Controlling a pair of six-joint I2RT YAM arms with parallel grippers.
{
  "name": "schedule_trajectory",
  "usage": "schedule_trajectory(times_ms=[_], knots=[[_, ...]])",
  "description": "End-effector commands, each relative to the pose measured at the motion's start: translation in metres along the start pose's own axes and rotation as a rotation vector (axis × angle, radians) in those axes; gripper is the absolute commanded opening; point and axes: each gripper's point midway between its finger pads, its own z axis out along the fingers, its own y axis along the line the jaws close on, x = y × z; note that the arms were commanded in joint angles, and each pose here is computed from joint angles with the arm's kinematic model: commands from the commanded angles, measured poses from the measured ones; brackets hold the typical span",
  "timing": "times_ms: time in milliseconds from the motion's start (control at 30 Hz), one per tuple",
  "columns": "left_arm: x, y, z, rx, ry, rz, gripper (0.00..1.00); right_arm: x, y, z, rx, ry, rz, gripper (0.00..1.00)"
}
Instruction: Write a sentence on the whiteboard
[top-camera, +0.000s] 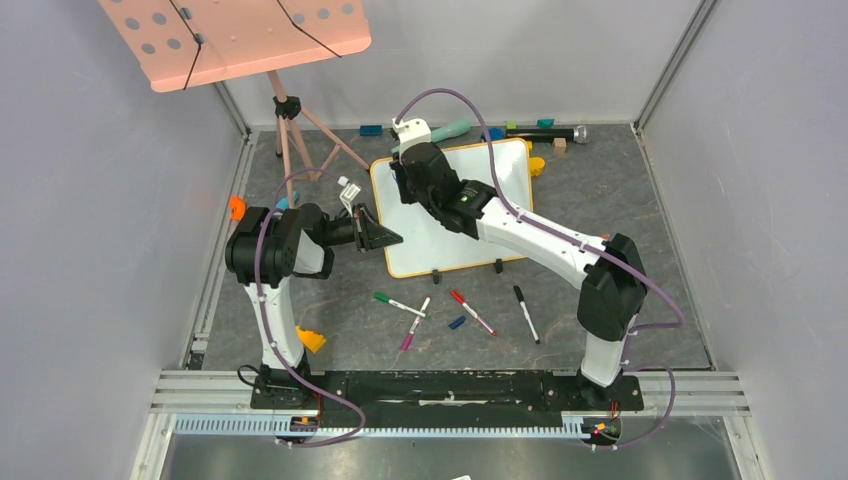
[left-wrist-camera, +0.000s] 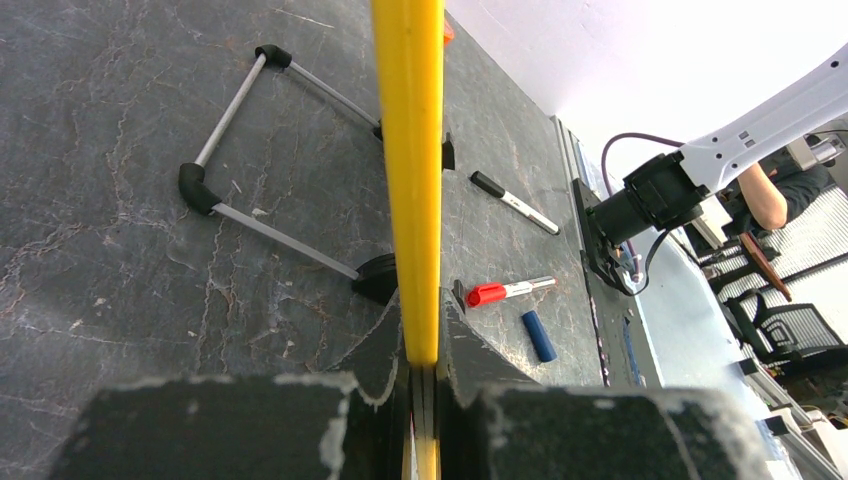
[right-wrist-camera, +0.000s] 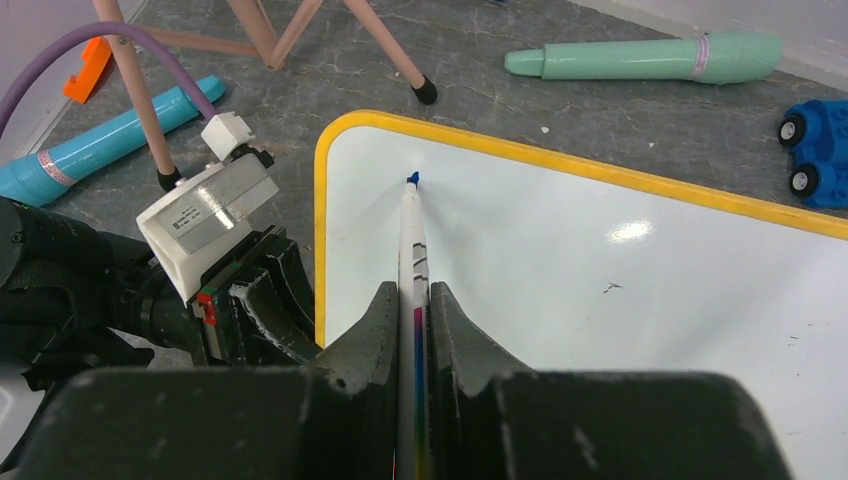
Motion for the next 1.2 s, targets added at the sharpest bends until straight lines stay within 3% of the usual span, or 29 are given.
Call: schedule_trajectory(times_ms=[0, 700, 1167], knots=[[-0.004, -0.013, 0.002, 0.072, 0.022, 0.221, 0.02, -0.018, -0.009, 0.002, 0.044, -0.042, 0.000, 0.00], [-0.005, -0.013, 0.001, 0.071, 0.022, 0.221, 0.02, -0.019, -0.032, -0.016, 0.122, -0.039, 0.007, 0.00], [-0.005, -0.012, 0.001, 0.071, 0.022, 0.219, 0.02, -0.034, -0.007, -0.035, -0.061, -0.112, 0.010, 0.00]])
